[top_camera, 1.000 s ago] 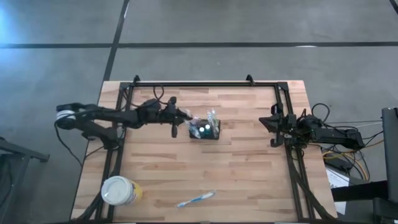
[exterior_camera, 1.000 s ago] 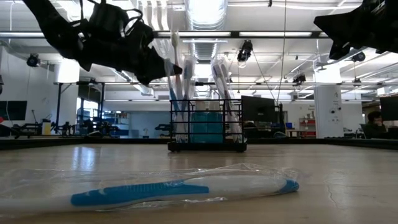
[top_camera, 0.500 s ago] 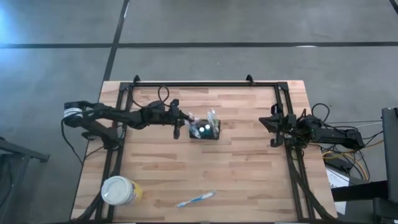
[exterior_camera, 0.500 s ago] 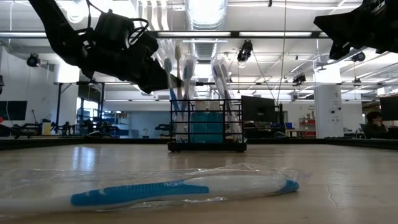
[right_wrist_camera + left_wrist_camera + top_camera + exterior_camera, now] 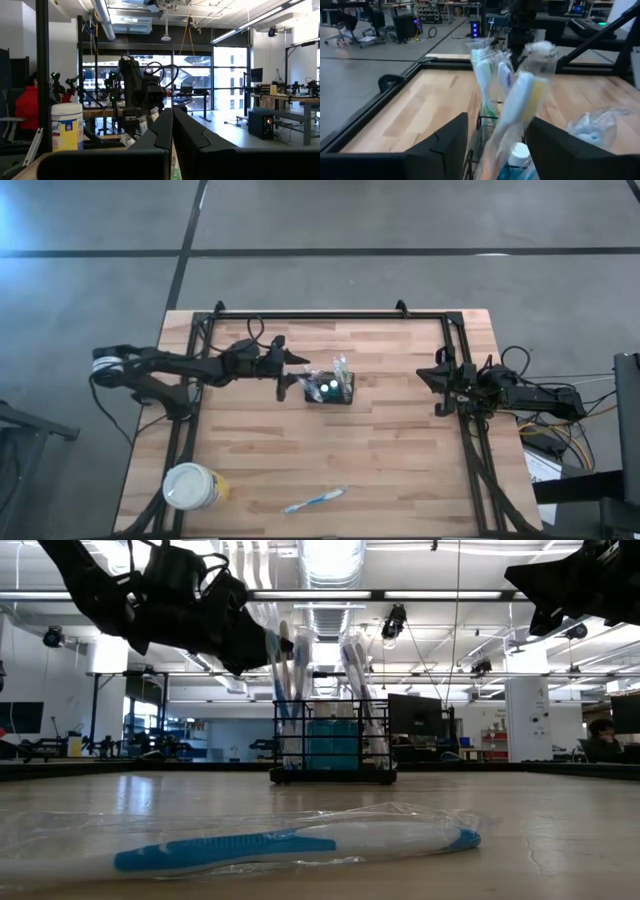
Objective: Pick & Place toothbrushing station
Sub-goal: Put the orange toothbrush into the black organizer
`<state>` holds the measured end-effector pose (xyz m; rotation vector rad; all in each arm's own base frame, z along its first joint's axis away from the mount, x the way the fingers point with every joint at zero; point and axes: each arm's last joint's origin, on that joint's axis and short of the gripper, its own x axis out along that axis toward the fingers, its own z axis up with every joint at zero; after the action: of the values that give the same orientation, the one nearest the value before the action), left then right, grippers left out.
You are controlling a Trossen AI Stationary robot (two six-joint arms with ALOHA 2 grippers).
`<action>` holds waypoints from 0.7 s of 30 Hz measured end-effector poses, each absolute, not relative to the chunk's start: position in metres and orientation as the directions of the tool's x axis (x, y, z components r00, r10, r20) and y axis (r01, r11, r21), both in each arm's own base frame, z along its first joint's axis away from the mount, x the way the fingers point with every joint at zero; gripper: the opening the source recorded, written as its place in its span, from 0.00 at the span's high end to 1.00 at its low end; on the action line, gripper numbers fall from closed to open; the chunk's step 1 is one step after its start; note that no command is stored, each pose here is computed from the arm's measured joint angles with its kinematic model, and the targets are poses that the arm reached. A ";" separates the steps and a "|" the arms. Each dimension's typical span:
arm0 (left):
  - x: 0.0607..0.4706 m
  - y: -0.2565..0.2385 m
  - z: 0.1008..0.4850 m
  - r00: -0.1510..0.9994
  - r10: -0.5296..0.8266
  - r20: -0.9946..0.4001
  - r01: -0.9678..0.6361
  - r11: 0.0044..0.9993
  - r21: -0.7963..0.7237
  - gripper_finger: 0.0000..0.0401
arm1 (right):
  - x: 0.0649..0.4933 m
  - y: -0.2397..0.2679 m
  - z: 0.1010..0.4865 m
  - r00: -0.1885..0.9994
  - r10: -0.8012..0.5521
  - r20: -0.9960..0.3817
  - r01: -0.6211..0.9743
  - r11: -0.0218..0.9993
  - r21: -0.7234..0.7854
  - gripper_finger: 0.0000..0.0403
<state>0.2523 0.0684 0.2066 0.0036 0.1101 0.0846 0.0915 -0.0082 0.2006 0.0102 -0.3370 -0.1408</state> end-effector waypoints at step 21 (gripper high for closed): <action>0.250 0.073 0.214 0.990 0.078 -0.115 -0.077 0.997 0.018 0.96 | 0.091 -0.008 0.201 0.933 -0.139 0.331 0.136 0.990 0.034 0.98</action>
<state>0.2503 0.0727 0.2136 0.0136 0.1155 0.0775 0.0914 -0.0082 0.2009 0.0103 -0.3398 -0.1407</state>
